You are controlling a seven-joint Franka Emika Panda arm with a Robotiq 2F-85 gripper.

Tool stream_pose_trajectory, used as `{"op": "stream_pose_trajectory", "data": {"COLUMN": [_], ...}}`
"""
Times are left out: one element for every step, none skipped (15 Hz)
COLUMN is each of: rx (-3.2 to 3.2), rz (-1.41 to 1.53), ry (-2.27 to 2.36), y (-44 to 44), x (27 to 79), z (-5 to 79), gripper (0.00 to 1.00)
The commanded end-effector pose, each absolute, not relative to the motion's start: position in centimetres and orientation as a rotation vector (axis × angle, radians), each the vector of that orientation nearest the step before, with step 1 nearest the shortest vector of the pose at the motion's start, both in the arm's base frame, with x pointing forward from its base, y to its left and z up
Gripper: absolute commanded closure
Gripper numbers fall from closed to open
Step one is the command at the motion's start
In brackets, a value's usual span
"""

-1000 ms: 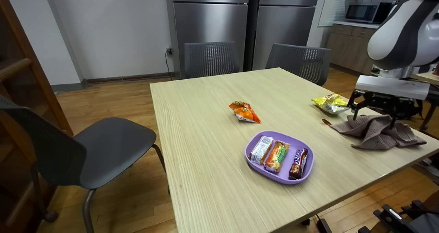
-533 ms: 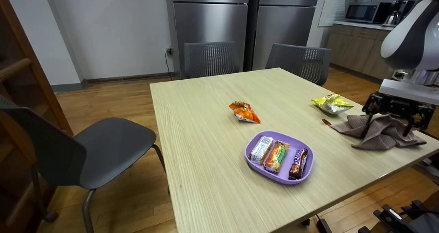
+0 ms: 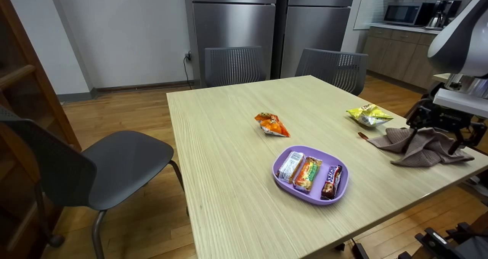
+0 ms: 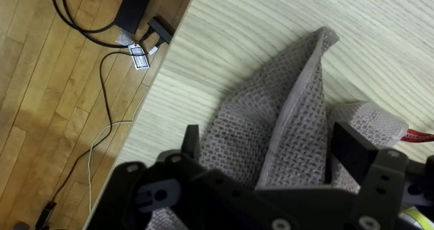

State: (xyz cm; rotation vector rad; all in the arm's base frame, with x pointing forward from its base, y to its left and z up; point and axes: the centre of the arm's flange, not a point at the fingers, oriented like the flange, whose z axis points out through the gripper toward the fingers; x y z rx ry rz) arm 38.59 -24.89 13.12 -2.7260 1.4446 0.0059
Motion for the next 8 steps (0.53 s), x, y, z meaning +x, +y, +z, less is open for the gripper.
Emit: {"op": "stream_pose_trajectory", "data": {"rx": [-2.699,-2.695,-2.691,-2.68,-2.673,-2.667,-2.666,-2.666], "rz": [-0.021,-0.028,-0.038,-0.046,-0.05,-0.053,-0.058,-0.058], "ry": [1.404,1.402,1.396,1.39,1.387,1.385,1.384,1.385], "y": [-26.0,-26.2,-26.5,-26.8,-27.0,-27.2,-27.3,-27.4], "x": [38.4,38.4,38.5,38.5,38.6,38.7,38.6,38.6], "z": [13.1,13.1,13.0,12.9,12.8,12.8,12.9,12.9], "gripper": [0.0,0.0,0.0,0.0,0.0,0.0,0.0,0.0]}}
